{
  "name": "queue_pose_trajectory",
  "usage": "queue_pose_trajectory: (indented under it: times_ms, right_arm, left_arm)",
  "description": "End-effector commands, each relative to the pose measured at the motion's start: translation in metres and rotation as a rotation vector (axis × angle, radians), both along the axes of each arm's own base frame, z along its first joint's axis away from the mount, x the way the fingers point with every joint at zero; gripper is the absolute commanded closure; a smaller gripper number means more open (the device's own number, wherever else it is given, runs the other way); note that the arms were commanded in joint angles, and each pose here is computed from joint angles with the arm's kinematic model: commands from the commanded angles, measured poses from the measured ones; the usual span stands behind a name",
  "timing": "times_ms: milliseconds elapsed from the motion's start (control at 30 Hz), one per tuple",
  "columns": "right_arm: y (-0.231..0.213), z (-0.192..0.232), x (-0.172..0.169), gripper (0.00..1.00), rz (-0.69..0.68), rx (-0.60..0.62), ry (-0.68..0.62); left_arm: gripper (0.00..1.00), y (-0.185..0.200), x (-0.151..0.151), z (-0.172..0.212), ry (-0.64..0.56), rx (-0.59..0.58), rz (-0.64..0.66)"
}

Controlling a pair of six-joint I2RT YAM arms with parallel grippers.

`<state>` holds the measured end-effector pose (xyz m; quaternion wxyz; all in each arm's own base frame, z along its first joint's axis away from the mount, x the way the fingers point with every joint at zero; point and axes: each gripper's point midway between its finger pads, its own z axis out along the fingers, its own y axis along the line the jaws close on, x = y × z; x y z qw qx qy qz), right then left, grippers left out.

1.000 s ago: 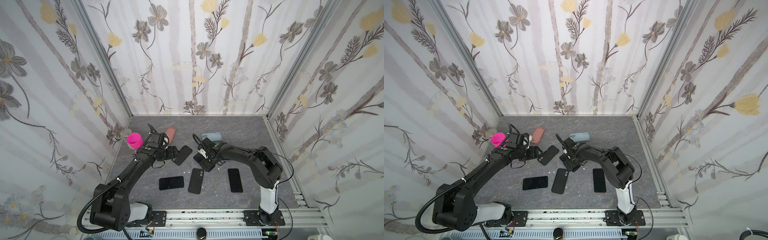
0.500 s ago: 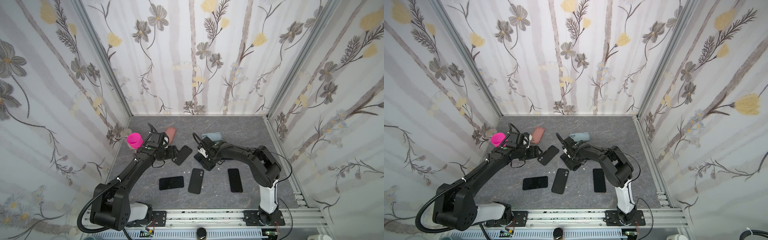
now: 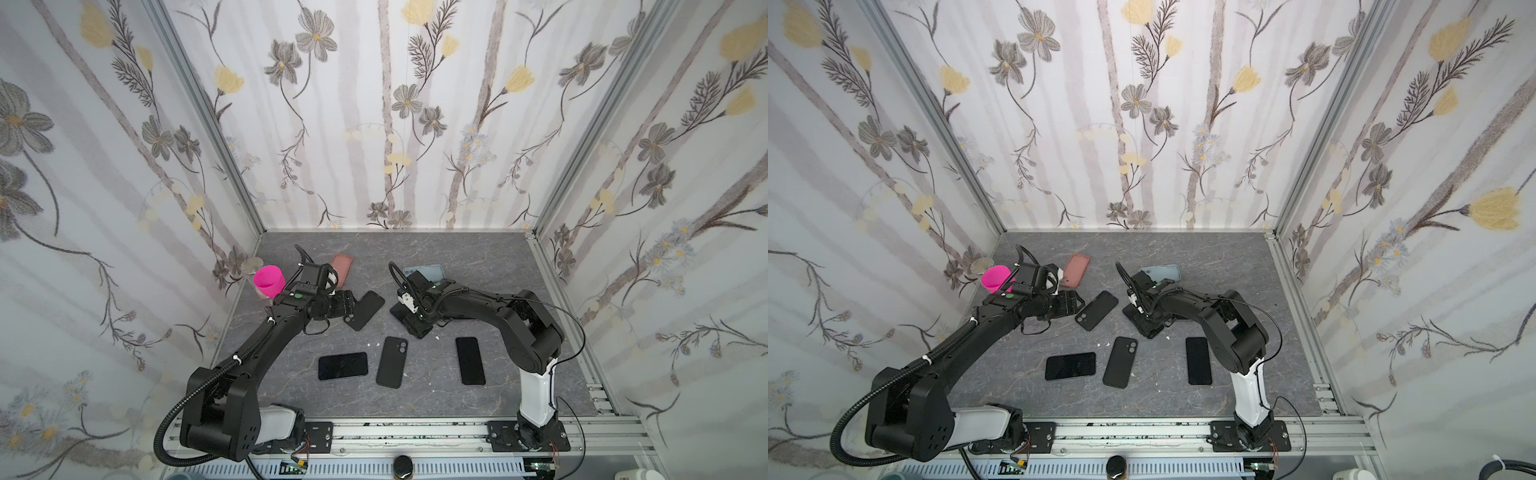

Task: Put the phone into the phone case
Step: 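Lower the right gripper and grasp the blue-edged phone by its end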

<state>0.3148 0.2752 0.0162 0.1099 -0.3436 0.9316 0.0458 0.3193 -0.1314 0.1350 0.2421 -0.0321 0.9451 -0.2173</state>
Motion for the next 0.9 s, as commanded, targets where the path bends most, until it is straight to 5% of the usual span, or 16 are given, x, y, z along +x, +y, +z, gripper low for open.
queue_pose_trajectory:
  times_ms: [0,867]
  right_arm:
    - [-0.014,-0.005,-0.005,0.43,0.006,-0.057,0.015]
    - [-0.007,0.029,0.004,0.64,0.059,0.024,-0.116]
  left_arm:
    - [0.25,0.001,0.003,0.005,-0.018,0.010,-0.001]
    - [0.25,-0.010,0.019,0.016,-0.032,-0.002,-0.014]
